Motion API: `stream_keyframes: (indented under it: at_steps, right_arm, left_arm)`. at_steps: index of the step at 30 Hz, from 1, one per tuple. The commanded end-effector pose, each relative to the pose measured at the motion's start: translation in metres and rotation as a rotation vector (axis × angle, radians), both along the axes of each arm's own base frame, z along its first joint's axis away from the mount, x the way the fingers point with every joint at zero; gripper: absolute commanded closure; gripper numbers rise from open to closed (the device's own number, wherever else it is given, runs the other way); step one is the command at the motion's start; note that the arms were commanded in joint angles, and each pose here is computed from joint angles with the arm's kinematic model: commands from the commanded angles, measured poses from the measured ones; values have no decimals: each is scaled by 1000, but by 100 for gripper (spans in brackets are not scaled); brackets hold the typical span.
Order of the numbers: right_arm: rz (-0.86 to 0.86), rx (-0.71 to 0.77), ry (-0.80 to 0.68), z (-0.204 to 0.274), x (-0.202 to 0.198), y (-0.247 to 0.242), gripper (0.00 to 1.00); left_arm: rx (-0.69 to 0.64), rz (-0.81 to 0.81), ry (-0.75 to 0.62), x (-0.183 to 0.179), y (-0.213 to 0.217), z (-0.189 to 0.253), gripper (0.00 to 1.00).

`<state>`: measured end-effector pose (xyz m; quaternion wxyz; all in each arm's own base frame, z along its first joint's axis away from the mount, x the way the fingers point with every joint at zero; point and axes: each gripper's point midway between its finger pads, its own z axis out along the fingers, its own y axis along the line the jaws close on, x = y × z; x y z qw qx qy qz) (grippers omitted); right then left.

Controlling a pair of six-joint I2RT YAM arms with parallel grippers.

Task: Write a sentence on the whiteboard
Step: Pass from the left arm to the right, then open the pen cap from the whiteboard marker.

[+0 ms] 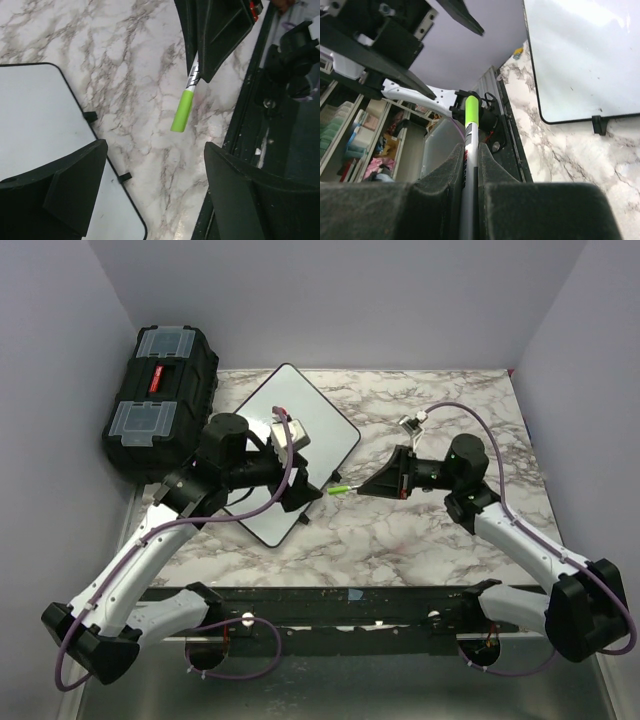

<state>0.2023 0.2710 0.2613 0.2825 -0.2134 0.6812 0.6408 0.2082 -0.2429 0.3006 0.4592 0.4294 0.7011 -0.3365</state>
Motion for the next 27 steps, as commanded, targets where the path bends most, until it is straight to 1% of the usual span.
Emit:
stream_keyframes:
  at_steps: [1, 9, 11, 16, 24, 27]
  right_arm:
    - [53, 74, -95, 27, -17, -2, 99]
    - [86, 95, -125, 37, -27, -4, 99]
    - [89, 99, -130, 39, -28, -5, 99]
    - [96, 104, -134, 40, -29, -5, 99]
    - [89, 106, -124, 39, -27, -4, 99]
    - [92, 108, -120, 39, -26, -3, 99]
  left_arm:
    - [-159, -194, 98, -32, -11, 15, 20]
    - [-166, -237, 149, -33, -15, 4, 27]
    - [-178, -226, 182, -33, -16, 1, 28]
    - [-207, -239, 205, -33, -20, -3, 33]
    - [-198, -243, 222, -30, -23, -9, 39]
    - [-195, -246, 225, -30, -24, -12, 45]
